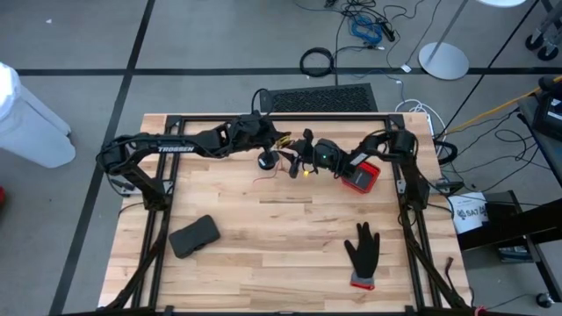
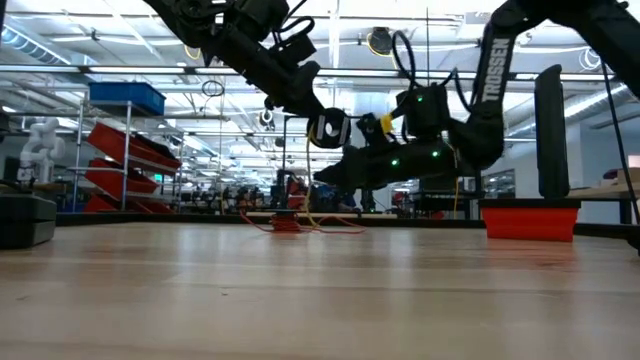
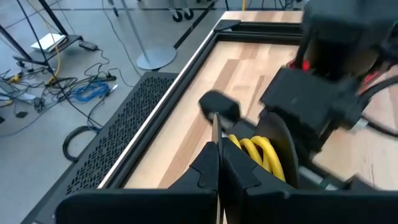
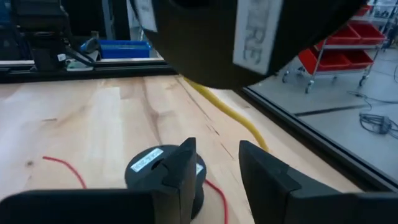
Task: Coil cords
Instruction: Coil the yellow wire onto the black spool
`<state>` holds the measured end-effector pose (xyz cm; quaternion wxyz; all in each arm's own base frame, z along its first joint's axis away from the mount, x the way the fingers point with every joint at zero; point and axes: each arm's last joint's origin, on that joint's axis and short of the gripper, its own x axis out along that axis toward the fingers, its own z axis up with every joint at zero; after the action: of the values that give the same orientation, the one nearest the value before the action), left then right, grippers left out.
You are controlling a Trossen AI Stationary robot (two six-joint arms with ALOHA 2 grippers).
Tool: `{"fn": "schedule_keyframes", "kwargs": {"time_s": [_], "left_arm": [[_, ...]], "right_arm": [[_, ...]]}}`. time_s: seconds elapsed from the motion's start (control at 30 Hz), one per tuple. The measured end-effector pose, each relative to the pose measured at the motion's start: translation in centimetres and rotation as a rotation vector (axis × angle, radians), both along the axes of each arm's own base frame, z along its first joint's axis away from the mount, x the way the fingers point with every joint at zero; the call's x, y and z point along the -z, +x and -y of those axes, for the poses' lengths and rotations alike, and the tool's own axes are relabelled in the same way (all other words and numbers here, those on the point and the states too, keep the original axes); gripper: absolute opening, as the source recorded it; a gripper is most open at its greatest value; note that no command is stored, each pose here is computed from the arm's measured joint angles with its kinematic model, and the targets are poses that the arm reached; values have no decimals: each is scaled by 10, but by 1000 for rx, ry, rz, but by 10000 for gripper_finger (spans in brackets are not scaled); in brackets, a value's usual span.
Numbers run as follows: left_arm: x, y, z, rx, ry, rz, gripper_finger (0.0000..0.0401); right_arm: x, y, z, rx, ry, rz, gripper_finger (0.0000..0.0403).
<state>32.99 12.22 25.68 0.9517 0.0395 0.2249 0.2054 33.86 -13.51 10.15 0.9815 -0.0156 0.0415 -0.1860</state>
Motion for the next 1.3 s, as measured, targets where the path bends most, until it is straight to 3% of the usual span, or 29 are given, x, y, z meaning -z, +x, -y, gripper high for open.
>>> {"fn": "schedule_keyframes", "kwargs": {"time_s": [0.47,1.1,1.3], "left_arm": [[-2,1,5,13,1,4,0],[-5,2,6,7,-36,54,0],[-7,3,6,3,-49,87,0]], "right_arm": [[3,8,6,79,-53,-13,110],[-8,16,11,83,-89,31,109],[-9,15,13,86,-69,47,71]]}}
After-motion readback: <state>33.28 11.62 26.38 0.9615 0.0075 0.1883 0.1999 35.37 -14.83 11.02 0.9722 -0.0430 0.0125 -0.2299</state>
